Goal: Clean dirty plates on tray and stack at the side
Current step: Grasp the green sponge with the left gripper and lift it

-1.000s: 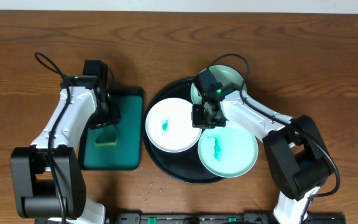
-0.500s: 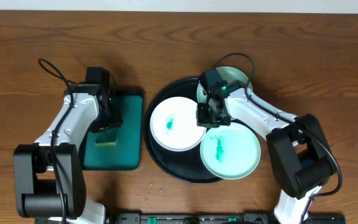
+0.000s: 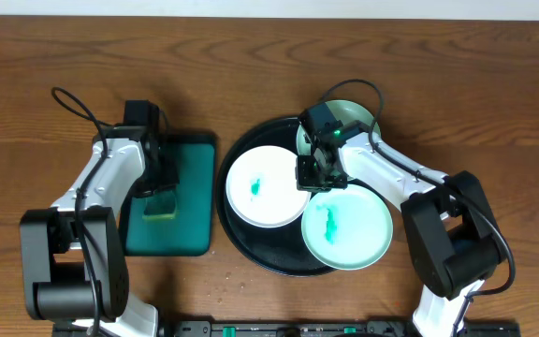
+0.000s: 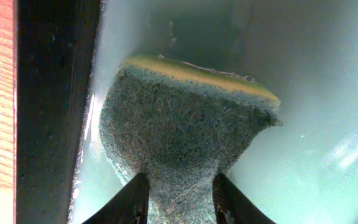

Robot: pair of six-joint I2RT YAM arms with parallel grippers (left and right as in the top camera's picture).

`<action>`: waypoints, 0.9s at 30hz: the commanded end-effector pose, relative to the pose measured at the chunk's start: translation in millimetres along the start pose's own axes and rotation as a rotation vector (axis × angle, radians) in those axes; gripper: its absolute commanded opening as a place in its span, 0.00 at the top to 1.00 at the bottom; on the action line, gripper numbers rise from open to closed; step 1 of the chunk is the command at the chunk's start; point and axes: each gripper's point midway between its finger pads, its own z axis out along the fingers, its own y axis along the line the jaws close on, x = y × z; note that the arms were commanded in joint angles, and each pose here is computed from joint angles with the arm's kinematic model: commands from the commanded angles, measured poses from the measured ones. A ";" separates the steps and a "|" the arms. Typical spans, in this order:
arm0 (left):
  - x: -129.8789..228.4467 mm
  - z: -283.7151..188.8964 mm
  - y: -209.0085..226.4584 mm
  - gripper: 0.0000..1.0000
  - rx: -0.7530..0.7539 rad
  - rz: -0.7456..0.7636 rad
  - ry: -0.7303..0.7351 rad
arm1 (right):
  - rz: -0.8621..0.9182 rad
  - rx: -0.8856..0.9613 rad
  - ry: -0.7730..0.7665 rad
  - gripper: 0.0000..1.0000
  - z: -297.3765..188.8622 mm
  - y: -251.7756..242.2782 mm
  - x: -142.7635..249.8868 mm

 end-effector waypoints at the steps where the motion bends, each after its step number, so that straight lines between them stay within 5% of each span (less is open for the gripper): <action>1: 4.2 9.3 4.7 0.65 -0.022 -0.001 0.022 | 0.026 0.165 -0.013 0.99 12.4 -43.5 -4.3; 7: 8.7 25.0 4.7 0.71 -0.033 0.002 0.063 | 0.026 0.168 -0.008 0.99 12.3 -44.2 -3.1; 10: 9.3 32.8 4.3 0.92 -0.037 0.003 0.076 | 0.025 0.170 -0.004 0.99 12.3 -44.7 -2.2; 20: 1.1 4.6 -20.9 0.93 0.124 -0.003 0.017 | 0.020 0.172 0.001 0.99 12.2 -45.2 -1.1; 27: -11.1 -72.9 -44.0 0.93 0.310 0.044 -0.166 | 0.008 0.173 0.003 0.99 12.1 -45.4 -0.7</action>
